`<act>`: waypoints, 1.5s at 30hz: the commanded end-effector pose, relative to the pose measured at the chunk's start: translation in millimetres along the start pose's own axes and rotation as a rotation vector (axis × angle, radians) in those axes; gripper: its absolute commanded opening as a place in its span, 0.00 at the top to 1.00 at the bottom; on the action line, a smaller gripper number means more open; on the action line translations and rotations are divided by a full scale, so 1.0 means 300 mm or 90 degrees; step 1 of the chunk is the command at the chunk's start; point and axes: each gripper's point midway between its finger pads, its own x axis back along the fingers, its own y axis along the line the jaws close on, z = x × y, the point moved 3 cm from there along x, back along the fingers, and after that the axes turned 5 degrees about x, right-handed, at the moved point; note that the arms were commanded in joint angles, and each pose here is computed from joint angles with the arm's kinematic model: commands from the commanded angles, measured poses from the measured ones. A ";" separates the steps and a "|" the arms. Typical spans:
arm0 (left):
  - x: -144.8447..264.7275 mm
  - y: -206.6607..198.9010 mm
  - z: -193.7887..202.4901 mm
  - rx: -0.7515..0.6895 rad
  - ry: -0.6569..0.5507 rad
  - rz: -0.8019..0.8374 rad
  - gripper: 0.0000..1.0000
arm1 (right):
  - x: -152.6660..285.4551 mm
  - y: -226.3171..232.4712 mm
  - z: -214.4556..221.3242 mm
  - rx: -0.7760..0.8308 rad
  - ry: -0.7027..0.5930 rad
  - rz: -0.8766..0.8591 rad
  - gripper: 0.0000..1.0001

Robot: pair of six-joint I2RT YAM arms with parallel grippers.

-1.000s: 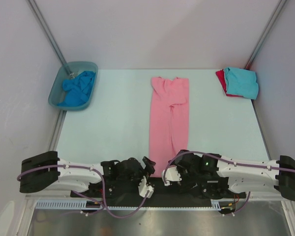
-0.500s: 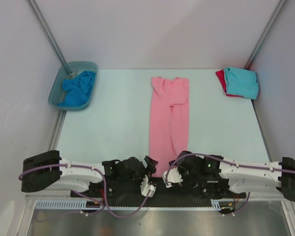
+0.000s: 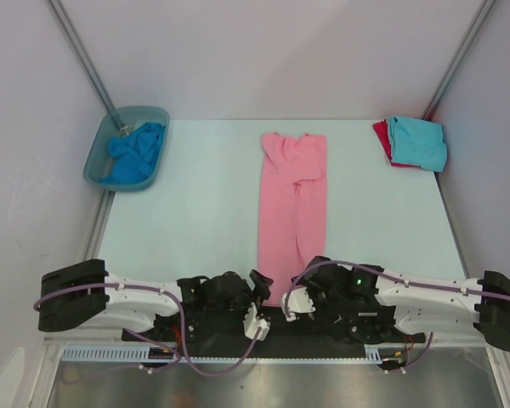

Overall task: Fold and stack the t-shirts
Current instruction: Fold the tshirt

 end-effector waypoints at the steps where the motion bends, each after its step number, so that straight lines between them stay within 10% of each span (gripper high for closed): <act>1: -0.010 0.031 -0.050 0.007 -0.036 -0.011 0.15 | -0.030 -0.105 0.138 0.043 0.127 0.093 0.00; 23: -0.009 0.036 -0.054 0.018 -0.038 -0.015 0.15 | 0.096 -0.285 -0.014 0.071 0.091 0.227 0.00; 45: -0.011 0.040 -0.059 0.012 -0.044 -0.015 0.15 | 0.098 -0.171 -0.003 0.094 0.096 0.125 0.00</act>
